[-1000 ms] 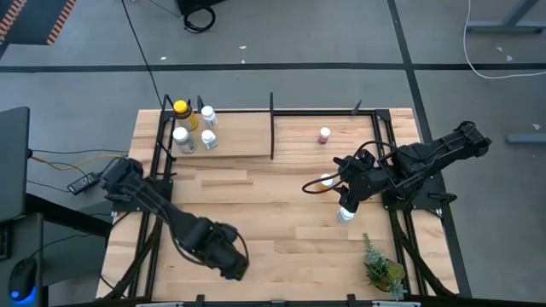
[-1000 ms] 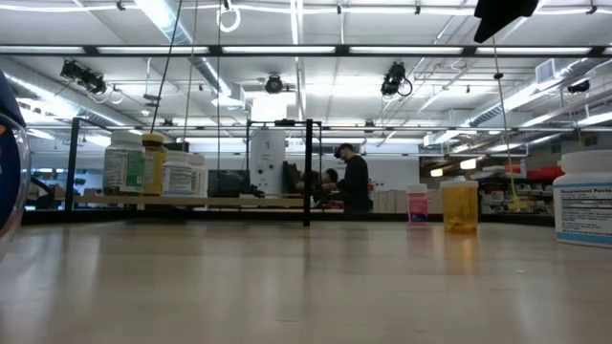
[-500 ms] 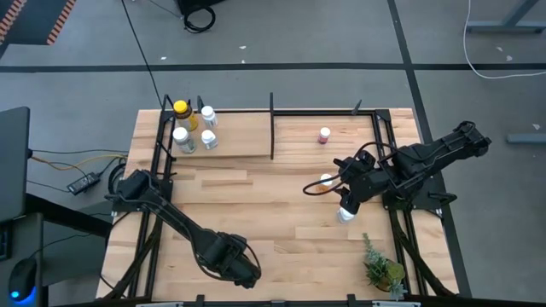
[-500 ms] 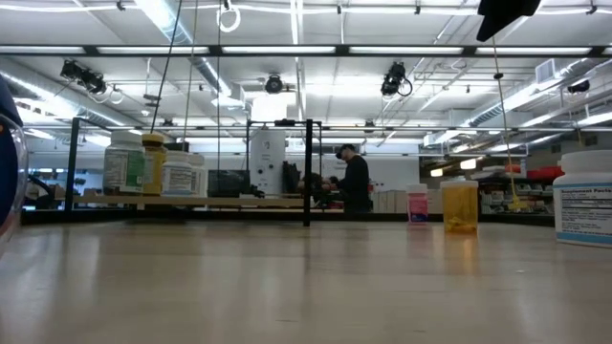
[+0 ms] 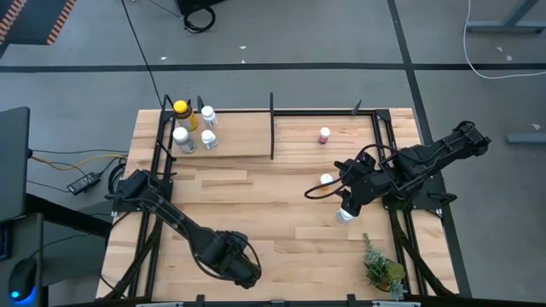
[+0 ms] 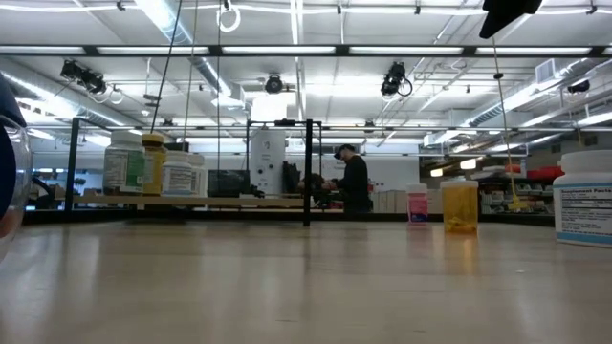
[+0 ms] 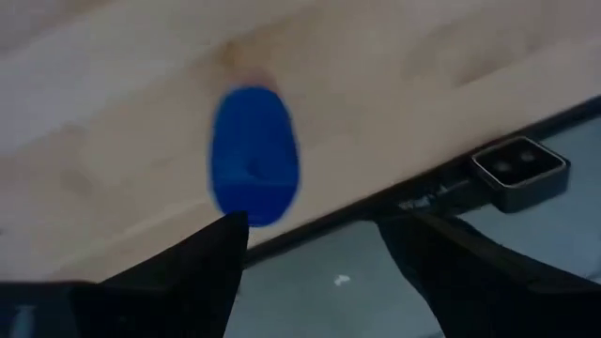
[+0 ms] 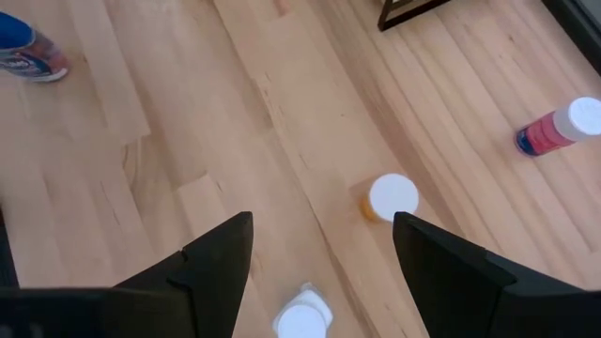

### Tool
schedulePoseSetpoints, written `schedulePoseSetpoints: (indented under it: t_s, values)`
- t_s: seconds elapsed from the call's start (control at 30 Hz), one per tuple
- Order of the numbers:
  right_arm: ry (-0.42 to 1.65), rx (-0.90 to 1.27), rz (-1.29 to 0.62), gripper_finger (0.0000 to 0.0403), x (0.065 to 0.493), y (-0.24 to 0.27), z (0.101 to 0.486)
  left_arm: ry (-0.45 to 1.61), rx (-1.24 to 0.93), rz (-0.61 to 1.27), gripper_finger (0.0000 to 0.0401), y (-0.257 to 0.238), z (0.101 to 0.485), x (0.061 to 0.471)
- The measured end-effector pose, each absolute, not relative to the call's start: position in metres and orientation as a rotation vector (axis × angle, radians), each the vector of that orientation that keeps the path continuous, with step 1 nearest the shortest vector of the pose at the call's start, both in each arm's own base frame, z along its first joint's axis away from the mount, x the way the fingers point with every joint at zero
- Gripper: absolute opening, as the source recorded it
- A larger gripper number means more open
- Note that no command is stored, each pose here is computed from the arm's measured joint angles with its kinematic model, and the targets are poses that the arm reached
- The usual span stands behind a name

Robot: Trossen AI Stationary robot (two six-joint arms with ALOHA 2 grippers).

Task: Pick and place medicine bottles onto shelf by color
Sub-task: Put the blue medicine bottle on the shelf

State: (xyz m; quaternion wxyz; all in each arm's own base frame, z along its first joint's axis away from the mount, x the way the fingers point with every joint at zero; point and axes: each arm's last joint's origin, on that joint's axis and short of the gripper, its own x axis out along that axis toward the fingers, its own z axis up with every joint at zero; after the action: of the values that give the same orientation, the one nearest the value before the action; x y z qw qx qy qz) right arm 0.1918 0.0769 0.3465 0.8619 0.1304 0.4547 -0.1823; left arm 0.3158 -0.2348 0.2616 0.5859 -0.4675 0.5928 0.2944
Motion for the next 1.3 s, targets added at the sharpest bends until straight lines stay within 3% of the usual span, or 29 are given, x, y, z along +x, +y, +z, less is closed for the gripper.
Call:
schedulePoseSetpoints:
  t_s: [0.33, 1.3]
  values:
    - [0.946, 0.267, -0.391, 0.0264, 0.192, 0.077, 0.347, 1.37, -0.99, 0.709, 0.0293, -0.23, 0.268, 0.312]
    - [0.975, 0.242, -0.348, 0.0264, 0.191, 0.077, 0.346, 1.37, -0.99, 0.757, 0.0293, -0.228, 0.214, 0.306]
